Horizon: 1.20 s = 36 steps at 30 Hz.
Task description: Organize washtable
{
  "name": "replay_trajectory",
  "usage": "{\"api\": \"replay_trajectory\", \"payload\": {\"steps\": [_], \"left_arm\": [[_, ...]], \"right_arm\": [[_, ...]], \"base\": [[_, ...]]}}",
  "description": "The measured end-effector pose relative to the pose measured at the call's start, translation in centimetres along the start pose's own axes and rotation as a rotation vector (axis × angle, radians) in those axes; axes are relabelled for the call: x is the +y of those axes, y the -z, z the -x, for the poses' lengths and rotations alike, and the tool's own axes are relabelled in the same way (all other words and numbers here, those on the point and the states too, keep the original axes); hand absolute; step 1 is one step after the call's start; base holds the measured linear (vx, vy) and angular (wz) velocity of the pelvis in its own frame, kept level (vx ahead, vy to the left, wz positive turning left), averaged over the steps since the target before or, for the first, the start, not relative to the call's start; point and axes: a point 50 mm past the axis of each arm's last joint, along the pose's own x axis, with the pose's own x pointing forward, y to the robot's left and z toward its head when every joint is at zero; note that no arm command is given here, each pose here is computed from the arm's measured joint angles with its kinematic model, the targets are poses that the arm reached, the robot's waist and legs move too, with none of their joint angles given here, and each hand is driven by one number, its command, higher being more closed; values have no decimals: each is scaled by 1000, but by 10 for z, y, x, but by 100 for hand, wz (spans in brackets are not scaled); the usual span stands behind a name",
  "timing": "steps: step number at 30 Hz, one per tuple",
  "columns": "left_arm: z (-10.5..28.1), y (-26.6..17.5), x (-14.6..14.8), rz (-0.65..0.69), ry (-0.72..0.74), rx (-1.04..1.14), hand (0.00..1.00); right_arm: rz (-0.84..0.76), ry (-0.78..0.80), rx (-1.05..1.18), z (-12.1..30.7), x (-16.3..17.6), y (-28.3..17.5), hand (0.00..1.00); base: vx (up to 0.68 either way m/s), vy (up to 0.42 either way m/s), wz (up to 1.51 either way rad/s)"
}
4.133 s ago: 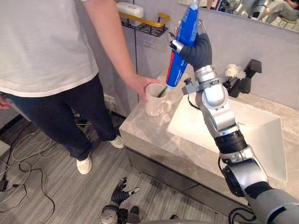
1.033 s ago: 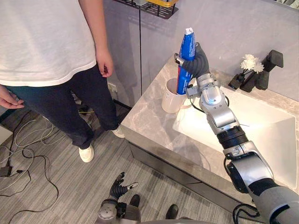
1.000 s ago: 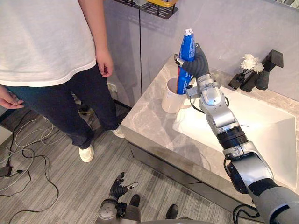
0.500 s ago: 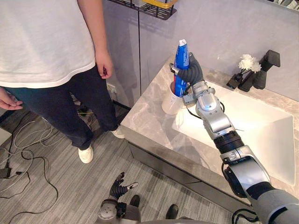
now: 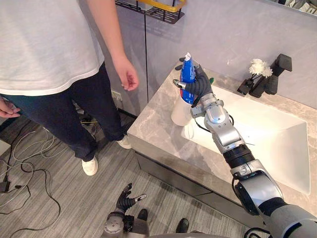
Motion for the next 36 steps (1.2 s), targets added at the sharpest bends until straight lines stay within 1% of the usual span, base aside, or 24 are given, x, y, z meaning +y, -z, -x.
{"api": "replay_trajectory", "payload": {"steps": [10, 36], "left_arm": [[0, 0, -4, 11, 6, 0, 0], [1, 1, -4, 30, 3, 7, 0]], "right_arm": [[-7, 1, 0, 0, 1, 0, 0], [-12, 9, -2, 0, -1, -1, 0]], "base": [[0, 0, 0], [0, 0, 0]]}}
